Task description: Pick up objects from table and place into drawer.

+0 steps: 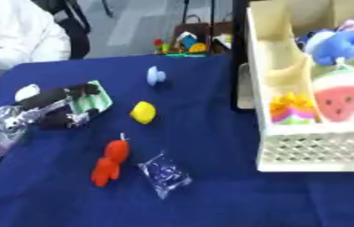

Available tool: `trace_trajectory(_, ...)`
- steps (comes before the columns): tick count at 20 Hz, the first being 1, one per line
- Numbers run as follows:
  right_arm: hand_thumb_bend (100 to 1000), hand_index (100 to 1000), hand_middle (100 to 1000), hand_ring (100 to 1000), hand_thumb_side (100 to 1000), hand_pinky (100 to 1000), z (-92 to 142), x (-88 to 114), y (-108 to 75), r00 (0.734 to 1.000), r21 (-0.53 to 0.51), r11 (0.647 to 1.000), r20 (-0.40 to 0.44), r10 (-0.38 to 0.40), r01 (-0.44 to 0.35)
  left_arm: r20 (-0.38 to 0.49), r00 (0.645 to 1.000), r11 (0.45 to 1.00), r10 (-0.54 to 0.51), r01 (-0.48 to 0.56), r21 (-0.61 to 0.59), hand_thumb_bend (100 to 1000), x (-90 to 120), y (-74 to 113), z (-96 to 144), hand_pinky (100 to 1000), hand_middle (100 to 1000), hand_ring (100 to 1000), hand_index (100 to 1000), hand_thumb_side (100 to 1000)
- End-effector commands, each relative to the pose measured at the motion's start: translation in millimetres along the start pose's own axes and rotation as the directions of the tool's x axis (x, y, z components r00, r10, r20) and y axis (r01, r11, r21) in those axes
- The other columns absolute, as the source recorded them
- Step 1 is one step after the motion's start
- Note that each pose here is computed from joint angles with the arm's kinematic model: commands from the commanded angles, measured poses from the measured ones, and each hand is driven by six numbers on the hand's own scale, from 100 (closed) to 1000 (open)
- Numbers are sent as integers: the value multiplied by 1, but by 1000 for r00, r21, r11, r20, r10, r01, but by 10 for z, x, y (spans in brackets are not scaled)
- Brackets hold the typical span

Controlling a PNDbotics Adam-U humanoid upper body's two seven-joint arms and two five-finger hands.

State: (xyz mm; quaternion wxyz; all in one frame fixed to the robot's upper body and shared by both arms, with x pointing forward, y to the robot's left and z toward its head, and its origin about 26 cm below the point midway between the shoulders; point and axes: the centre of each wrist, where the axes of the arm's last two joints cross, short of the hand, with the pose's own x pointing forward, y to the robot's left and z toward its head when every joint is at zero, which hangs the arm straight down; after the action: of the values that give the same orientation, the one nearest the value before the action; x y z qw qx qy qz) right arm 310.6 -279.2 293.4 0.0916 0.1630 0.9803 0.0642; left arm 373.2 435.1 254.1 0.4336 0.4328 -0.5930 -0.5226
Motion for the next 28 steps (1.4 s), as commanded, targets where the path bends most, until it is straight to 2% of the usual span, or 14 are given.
trace_trajectory(1,100,749,596,662,897,679,-81,18,-7,999,-8,1000,44,-1,2,-16,999,999,-33,33,21,277,-52,134,37,1000,995,1000,1000,997)
trace_trajectory(2,100,749,595,662,897,680,-80,17,-8,999,-9,1000,43,0,1,-17,999,999,-36,36,18,298,-54,130,36,1000,993,1000,1000,957)
trace_trajectory(5,100,748,595,662,896,680,-75,17,-12,999,-11,1000,42,2,-1,-14,999,999,-49,49,6,309,-42,127,25,1000,988,1000,1000,924)
trace_trajectory(11,100,747,594,663,895,681,-73,17,-10,999,-13,1000,41,3,-2,-24,998,998,-61,61,1,290,-36,126,18,1000,955,1000,1000,854)
trace_trajectory(13,100,747,594,663,895,682,-73,18,-10,999,-13,1000,41,3,-2,-27,997,998,-68,68,-3,283,-33,125,14,994,946,1000,1000,806)
trace_trajectory(20,100,747,593,664,894,683,-72,17,-11,999,-16,1000,40,3,-2,-53,995,996,-79,81,23,155,-33,144,11,941,895,1000,1000,695)
trace_trajectory(24,100,747,593,665,894,683,-70,17,-17,999,-17,1000,39,6,-5,-65,995,997,-73,75,33,105,-34,139,6,928,876,1000,1000,687)
trace_trajectory(28,100,748,593,665,894,684,-65,16,-21,999,-18,1000,39,8,-8,-77,995,997,-63,65,35,100,-40,135,2,914,861,1000,987,647)
